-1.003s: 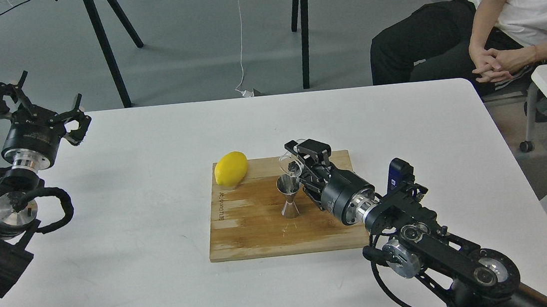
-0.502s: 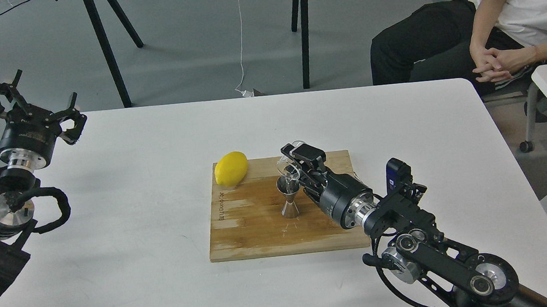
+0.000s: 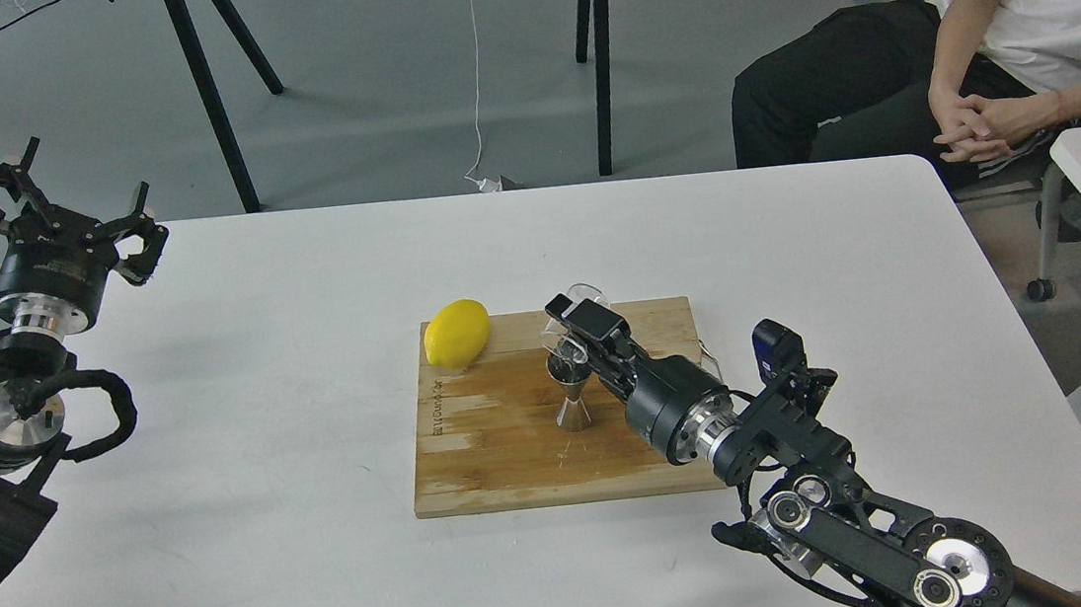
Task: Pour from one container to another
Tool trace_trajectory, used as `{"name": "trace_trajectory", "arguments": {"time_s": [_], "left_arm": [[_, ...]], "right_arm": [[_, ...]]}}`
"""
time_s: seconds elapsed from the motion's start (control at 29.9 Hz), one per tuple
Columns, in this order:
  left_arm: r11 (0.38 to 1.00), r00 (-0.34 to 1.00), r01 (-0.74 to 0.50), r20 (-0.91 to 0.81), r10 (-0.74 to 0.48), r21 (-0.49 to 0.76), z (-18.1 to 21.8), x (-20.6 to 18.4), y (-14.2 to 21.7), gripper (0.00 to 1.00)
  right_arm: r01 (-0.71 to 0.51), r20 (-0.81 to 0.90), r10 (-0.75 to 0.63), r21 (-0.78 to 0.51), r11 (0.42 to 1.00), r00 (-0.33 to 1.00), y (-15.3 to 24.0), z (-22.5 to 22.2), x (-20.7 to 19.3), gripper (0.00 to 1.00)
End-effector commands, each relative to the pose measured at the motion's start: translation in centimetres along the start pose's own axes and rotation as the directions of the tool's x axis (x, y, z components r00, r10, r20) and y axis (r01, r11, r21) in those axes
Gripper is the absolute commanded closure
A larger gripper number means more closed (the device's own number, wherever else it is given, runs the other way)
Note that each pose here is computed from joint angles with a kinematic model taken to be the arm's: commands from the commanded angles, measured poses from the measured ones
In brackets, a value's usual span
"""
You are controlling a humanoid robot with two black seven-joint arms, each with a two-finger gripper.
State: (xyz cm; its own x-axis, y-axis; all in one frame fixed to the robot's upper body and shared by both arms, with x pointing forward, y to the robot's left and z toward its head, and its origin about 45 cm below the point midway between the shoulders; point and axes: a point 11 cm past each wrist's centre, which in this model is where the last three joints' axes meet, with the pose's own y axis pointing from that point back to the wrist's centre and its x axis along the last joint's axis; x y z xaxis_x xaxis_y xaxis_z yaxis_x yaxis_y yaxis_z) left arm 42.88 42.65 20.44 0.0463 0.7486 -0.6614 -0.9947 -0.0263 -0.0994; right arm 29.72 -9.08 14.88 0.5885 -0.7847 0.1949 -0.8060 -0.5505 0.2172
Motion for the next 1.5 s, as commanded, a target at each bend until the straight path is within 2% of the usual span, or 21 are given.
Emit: {"name": "trace_trajectory", "arguments": {"time_s": [0.0,0.2,0.4,0.9,1.07,1.2,1.34,1.47], "left_arm": [[1.0,1.0,0.0,-0.001,0.0,-0.001,0.0,0.0,0.0,0.0],[1.0,1.0,0.0,-0.001,0.0,-0.001,0.0,0.0,0.0,0.0],[1.0,1.0,0.0,0.0,0.0,-0.001,0.0,0.0,0.0,0.0],[1.0,1.0,-0.001,0.001,0.001,-0.003,0.1,0.0,0.0,0.0],[1.0,1.0,-0.001,0.002,0.001,-0.004,0.2,0.1,0.0,0.0],[1.0,1.0,-0.004,0.001,0.004,-0.017,0.7,0.2,0.0,0.0],[1.0,1.0,-0.004,0.001,0.004,-0.015,0.6,0.2,0.0,0.0],[1.0,1.0,-0.005,-0.001,0.005,-0.015,0.6,0.2,0.0,0.0]], "right_arm": [[-0.002,-0.004,0.002,0.002,1.0,1.0,0.0,0.0,0.0,0.63],[-0.003,-0.015,0.003,0.012,1.0,1.0,0.0,0.0,0.1,0.63],[-0.021,-0.122,0.026,0.046,0.999,0.992,0.0,0.5,0.4,0.63],[-0.027,-0.109,0.032,0.051,0.998,0.993,0.1,0.6,0.4,0.62],[-0.076,0.099,0.073,0.024,0.997,0.992,0.3,0.3,1.5,0.62],[-0.127,0.34,0.118,0.005,0.992,0.933,1.4,-0.2,2.6,0.62],[-0.208,0.58,0.184,-0.025,0.978,0.794,3.1,-0.1,5.5,0.62],[-0.268,0.777,0.249,-0.107,0.958,0.579,4.6,1.4,9.0,0.62]]}}
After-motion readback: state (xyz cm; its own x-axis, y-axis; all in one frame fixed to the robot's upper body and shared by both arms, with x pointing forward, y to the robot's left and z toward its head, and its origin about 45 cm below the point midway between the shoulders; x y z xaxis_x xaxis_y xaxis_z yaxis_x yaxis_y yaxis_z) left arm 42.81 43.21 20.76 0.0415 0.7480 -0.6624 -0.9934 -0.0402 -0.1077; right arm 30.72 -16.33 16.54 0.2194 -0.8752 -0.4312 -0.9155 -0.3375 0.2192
